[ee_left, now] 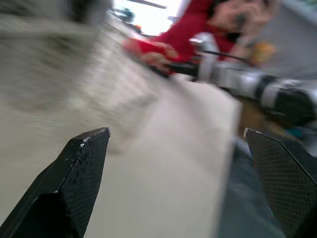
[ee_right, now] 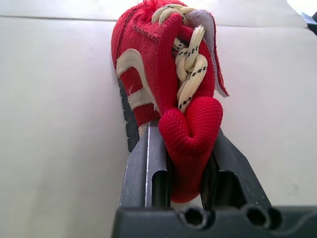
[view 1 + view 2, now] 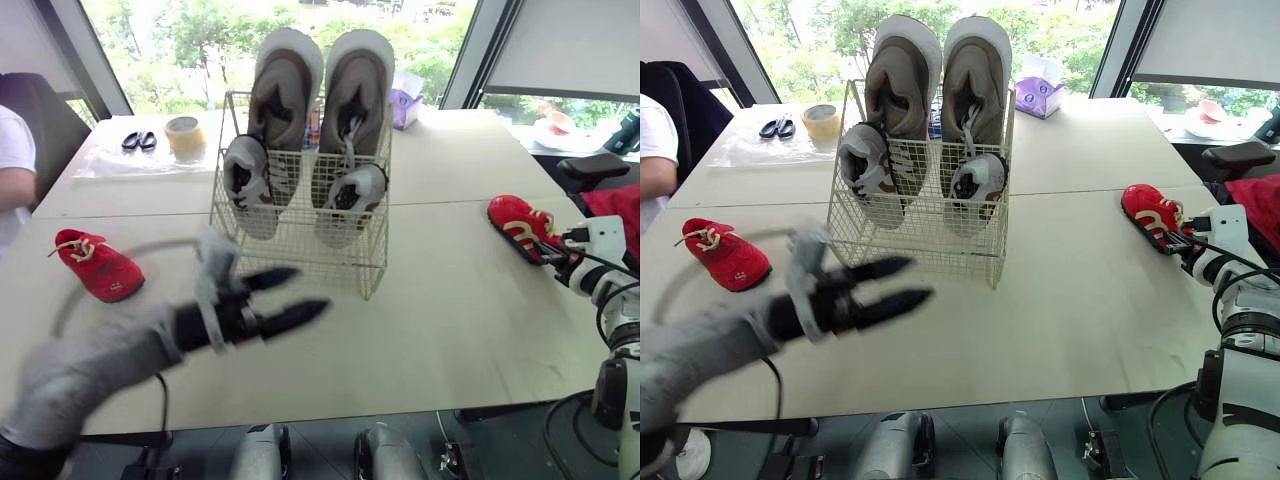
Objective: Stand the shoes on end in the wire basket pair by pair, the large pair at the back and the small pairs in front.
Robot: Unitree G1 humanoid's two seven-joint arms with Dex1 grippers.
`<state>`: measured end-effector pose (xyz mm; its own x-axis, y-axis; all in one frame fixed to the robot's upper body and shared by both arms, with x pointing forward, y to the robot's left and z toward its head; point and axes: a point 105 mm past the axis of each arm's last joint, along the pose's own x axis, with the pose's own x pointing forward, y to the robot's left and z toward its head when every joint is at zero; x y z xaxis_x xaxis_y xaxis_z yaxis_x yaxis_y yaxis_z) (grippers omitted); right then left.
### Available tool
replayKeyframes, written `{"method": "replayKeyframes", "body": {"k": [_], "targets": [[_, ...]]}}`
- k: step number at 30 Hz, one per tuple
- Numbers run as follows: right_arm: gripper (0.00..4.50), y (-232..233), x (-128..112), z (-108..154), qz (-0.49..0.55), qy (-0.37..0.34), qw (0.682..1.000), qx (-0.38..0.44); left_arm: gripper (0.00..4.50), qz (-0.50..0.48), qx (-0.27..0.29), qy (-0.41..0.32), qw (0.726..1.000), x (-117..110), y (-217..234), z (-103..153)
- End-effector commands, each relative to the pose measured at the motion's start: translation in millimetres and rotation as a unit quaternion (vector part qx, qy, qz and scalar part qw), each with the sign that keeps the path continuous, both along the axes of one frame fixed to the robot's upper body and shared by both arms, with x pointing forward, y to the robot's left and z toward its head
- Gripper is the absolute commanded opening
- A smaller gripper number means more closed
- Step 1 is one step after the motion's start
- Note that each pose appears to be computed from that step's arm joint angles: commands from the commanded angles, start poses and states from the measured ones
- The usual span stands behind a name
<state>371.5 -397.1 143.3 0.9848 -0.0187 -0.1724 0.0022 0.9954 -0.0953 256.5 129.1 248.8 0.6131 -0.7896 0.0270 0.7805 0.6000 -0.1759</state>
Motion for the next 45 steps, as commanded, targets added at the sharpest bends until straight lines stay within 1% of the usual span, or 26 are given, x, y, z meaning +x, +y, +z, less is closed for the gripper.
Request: {"method": "replayKeyframes", "body": {"k": [1,2,3,4,5,6,9,11,12,13,15,17,20,24,29,31,33,35,38,41,44,45], "targets": [[0.5,6,4,135,0.016,-0.204,0.977,-0.066,4.5,-0.037,-0.121,-0.062,0.99,-3,24,69],[0.5,14,2,159,0.028,-0.236,0.968,-0.085,4.5,-0.07,-0.17,-0.07,0.98,-6,29,86],[0.5,24,-1,181,0.041,-0.264,0.958,-0.102,4.5,-0.083,-0.2,-0.07,0.974,-4,34,98],[0.5,39,-8,212,0.063,-0.3,0.943,-0.127,4.5,-0.09,-0.215,-0.076,0.97,1,38,110],[0.5,52,-14,233,0.079,-0.324,0.931,-0.149,4.5,-0.092,-0.215,-0.077,0.969,6,39,116],[0.5,60,-18,245,0.089,-0.338,0.923,-0.161,4.5,-0.096,-0.212,-0.077,0.969,9,40,120],[0.5,103,-40,294,0.151,-0.394,0.881,-0.214,4.5,-0.118,-0.21,-0.054,0.969,25,42,134],[0.5,135,-58,319,0.199,-0.426,0.848,-0.246,4.5,-0.147,-0.218,-0.052,0.963,31,41,150],[0.5,155,-68,331,0.227,-0.439,0.826,-0.271,4.5,-0.165,-0.226,-0.058,0.958,33,40,162],[0.5,173,-76,337,0.255,-0.447,0.807,-0.289,4.5,-0.182,-0.23,-0.06,0.954,35,39,172],[0.5,200,-86,341,0.297,-0.452,0.78,-0.315,4.5,-0.214,-0.227,-0.063,0.948,37,32,184],[0.5,221,-92,340,0.331,-0.456,0.763,-0.316,4.5,-0.238,-0.218,-0.061,0.945,39,24,190],[0.5,247,-97,331,0.377,-0.451,0.74,-0.327,4.5,-0.265,-0.207,-0.064,0.94,41,11,197],[0.5,266,-97,317,0.413,-0.438,0.724,-0.338,4.5,-0.287,-0.205,-0.066,0.934,43,4,203],[0.5,272,-97,309,0.429,-0.431,0.713,-0.35,4.5,-0.296,-0.209,-0.06,0.93,47,-1,207],[0.5,273,-97,305,0.434,-0.428,0.708,-0.357,4.5,-0.301,-0.2,-0.056,0.931,49,-5,204],[0.5,277,-95,296,0.441,-0.417,0.696,-0.385,4.5,-0.302,-0.178,-0.042,0.936,54,-13,196],[0.5,278,-95,293,0.447,-0.413,0.691,-0.39,4.5,-0.307,-0.157,-0.035,0.938,55,-18,189],[0.48,283,-95,290,0.452,-0.413,0.685,-0.394,3.67,-0.285,-0.138,-0.049,0.947,67,-27,182],[0.48,285,-94,288,0.456,-0.411,0.683,-0.396,2.21,-0.299,-0.134,-0.048,0.944,64,-30,179],[0.48,284,-93,286,0.456,-0.405,0.688,-0.394,0.77,-0.305,-0.145,-0.036,0.94,62,-27,178],[0.48,284,-93,286,0.455,-0.404,0.689,-0.393,0.4,-0.306,-0.147,-0.035,0.94,62,-27,178]]}}
